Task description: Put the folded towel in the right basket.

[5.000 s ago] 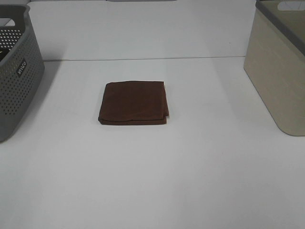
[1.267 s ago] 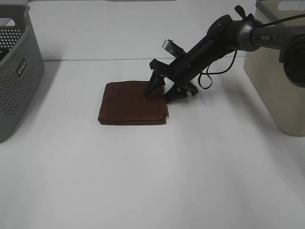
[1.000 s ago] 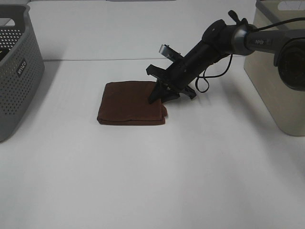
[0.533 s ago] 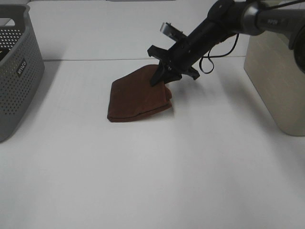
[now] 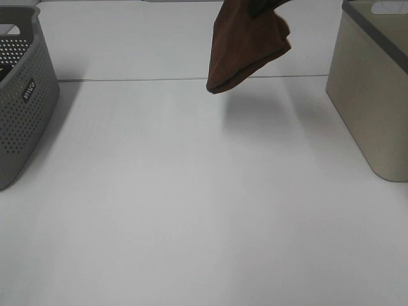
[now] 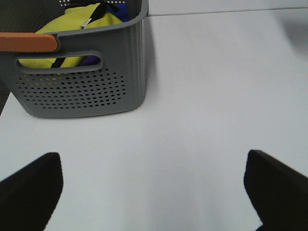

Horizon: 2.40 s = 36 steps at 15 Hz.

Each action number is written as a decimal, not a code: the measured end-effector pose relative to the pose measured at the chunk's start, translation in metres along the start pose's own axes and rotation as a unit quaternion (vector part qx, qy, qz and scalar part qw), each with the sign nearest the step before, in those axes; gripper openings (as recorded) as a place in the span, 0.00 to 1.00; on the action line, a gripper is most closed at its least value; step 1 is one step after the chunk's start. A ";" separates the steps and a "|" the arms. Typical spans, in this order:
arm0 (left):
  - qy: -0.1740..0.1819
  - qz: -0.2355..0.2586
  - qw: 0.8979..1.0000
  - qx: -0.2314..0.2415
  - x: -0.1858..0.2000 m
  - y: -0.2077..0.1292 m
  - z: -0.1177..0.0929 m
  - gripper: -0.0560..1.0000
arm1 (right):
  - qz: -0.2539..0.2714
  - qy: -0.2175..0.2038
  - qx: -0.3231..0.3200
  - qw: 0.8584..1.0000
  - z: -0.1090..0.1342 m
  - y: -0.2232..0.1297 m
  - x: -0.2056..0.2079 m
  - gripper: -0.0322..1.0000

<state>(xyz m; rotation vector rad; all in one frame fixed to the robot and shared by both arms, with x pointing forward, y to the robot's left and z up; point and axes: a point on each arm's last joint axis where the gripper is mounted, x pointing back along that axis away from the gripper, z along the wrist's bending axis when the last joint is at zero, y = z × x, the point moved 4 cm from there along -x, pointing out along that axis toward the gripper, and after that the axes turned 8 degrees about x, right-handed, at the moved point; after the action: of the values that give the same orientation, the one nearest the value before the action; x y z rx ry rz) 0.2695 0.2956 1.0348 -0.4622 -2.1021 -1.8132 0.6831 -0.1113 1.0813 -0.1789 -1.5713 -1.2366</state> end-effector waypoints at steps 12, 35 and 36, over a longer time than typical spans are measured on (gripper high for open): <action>0.000 0.000 1.000 0.000 0.000 0.000 0.000 0.97 | -0.032 -0.211 -0.137 0.967 -0.141 -0.057 0.168 0.11; 0.000 0.000 1.000 0.000 0.000 0.000 0.000 0.97 | -0.007 -0.146 -0.205 0.968 -0.140 -0.055 0.106 0.62; 0.000 0.000 1.000 0.000 0.000 0.000 0.000 0.97 | -0.015 -0.145 -0.190 0.971 -0.125 -0.047 0.111 0.62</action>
<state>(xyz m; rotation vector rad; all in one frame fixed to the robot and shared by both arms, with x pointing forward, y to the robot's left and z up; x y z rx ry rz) 0.2695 0.2956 1.0348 -0.4622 -2.1021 -1.8132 0.6856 -0.2793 1.1256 -0.6082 -1.5687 -1.5834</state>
